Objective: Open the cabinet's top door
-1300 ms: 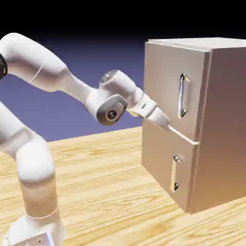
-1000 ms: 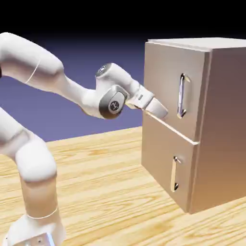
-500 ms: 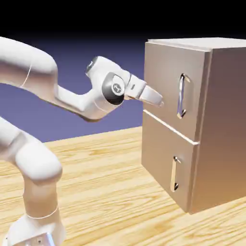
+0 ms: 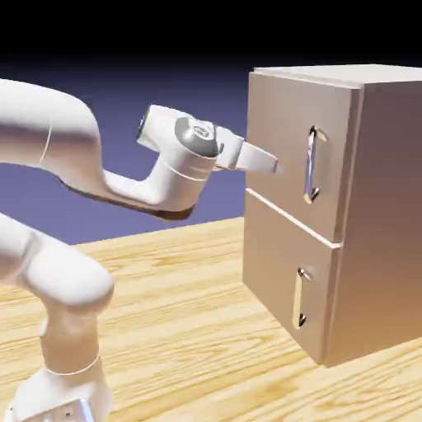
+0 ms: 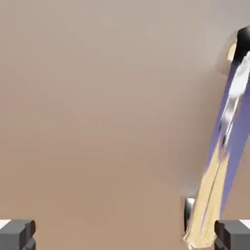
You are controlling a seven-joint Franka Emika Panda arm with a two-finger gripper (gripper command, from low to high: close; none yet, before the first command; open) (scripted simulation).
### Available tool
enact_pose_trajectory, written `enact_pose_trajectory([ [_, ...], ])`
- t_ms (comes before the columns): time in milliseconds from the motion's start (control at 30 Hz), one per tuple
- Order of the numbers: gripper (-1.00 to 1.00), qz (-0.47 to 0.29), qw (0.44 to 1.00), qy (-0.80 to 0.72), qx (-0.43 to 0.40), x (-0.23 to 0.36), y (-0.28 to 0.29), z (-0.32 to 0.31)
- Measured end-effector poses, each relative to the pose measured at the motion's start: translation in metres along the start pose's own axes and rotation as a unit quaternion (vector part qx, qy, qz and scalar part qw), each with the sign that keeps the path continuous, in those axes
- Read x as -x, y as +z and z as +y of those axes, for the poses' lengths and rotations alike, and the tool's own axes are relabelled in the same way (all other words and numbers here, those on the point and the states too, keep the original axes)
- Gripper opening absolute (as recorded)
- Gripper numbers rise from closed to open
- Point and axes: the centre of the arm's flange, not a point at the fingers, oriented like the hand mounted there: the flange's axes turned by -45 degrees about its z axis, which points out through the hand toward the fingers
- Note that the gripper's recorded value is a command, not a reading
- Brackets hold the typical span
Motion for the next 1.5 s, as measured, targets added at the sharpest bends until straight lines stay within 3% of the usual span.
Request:
enact_pose_trajectory([
  [833,1.00,0.177,0.983,0.050,-0.024,0.029,0.030,0.063],
  [967,1.00,0.177,0.983,0.051,-0.024,0.015,0.068,0.062],
  [1000,-1.00,0.177,0.983,0.050,-0.024,0.012,0.076,0.061],
  [1500,-1.00,0.170,0.979,0.069,0.089,0.034,0.002,0.021],
])
